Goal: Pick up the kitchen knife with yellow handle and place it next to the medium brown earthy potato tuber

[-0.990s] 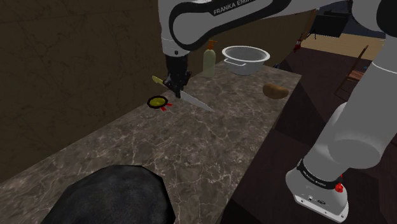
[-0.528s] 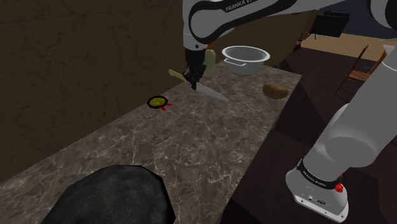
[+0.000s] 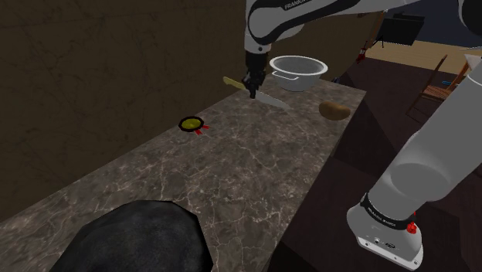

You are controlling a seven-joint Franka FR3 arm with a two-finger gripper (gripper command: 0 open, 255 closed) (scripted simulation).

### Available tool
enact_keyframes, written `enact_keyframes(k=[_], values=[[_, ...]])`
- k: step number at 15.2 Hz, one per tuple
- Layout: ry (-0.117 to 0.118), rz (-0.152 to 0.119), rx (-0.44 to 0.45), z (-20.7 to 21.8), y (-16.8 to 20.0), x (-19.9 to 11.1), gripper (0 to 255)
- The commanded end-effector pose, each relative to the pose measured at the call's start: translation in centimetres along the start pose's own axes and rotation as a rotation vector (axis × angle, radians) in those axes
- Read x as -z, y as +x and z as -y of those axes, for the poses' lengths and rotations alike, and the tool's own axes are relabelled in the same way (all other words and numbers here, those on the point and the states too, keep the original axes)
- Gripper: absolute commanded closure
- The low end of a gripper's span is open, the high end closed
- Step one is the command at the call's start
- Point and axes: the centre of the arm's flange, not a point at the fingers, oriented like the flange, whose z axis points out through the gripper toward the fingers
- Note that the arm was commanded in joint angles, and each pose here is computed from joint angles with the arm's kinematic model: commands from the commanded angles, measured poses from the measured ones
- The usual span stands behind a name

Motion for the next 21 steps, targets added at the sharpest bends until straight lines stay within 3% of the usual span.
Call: enact_keyframes(k=[1, 21], values=[[0.0, 0.0, 0.002, -2.9, -0.1, 0.0, 255], [0.0, 0.0, 0.002, -29.5, -1.1, 0.0, 255]])
